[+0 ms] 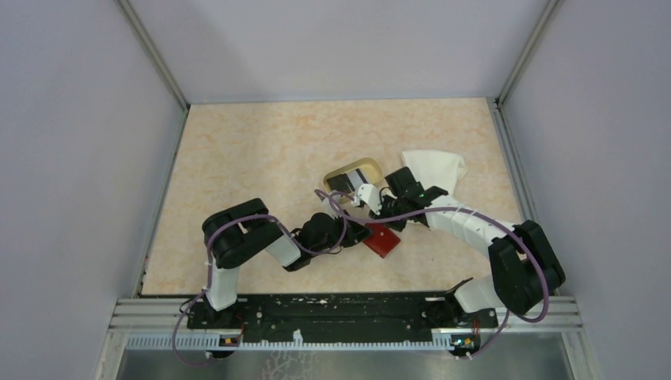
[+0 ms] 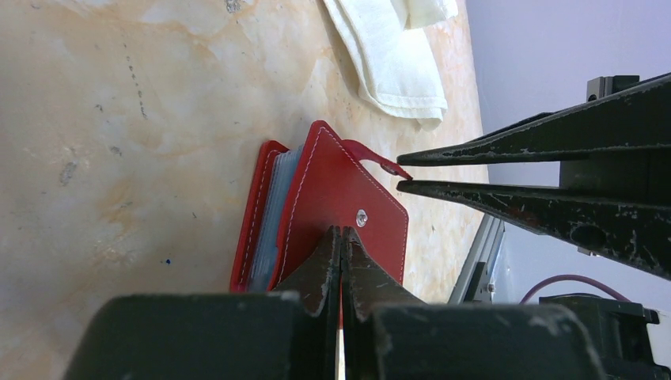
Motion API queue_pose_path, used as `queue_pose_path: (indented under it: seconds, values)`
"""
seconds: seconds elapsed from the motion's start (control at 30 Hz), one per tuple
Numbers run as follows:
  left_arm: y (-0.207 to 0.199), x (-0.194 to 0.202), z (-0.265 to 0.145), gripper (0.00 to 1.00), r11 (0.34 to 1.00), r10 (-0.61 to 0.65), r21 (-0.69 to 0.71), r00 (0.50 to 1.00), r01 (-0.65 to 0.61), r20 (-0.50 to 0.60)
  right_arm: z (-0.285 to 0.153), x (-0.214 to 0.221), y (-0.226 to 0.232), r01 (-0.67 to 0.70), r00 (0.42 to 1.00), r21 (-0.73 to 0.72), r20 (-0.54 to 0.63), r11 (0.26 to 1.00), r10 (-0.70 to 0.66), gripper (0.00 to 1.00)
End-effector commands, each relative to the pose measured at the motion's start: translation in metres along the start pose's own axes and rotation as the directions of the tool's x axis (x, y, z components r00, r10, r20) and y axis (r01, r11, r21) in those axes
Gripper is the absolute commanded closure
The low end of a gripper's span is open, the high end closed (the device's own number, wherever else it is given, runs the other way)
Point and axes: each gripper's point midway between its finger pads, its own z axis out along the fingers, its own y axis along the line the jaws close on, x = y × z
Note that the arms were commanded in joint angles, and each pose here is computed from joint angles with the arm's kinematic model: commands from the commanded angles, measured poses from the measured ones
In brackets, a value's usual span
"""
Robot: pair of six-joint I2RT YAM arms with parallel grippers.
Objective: Put the credit cards into the card holder
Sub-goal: Close the card holder at the center of the board.
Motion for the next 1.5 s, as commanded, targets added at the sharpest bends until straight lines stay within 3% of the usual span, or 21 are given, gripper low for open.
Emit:
queue_pose_path:
  seconds: [0.0,0.1,0.33,0.63,1.47]
  values:
    - [0.016,0.010,-0.002,1.00,0.999,0.011,-0.035,0.999,-0.012,-0.033,-0.004,-0.017,-0.011,-0.005,0.999,0.043,0.032,0.999,0.004,0.92]
    - [0.015,0.009,-0.002,1.00,0.999,0.018,-0.032,0.999,-0.019,-0.033,-0.004,-0.016,-0.009,-0.032,0.999,0.025,0.025,0.999,0.032,1.00]
    - [0.015,0.008,-0.004,1.00,0.999,0.031,-0.035,0.999,-0.032,-0.029,-0.009,-0.018,-0.005,-0.154,0.984,-0.118,0.072,0.981,0.163,1.00]
    - [0.024,0.011,-0.002,1.00,0.997,0.000,-0.083,0.999,-0.003,-0.043,-0.001,-0.009,0.016,-0.189,0.979,-0.231,0.032,0.954,0.202,1.00]
    - [0.013,0.014,-0.008,1.00,1.000,-0.002,-0.028,0.998,0.000,-0.065,-0.007,-0.018,0.020,-0.180,0.978,-0.248,0.055,0.952,0.199,1.00]
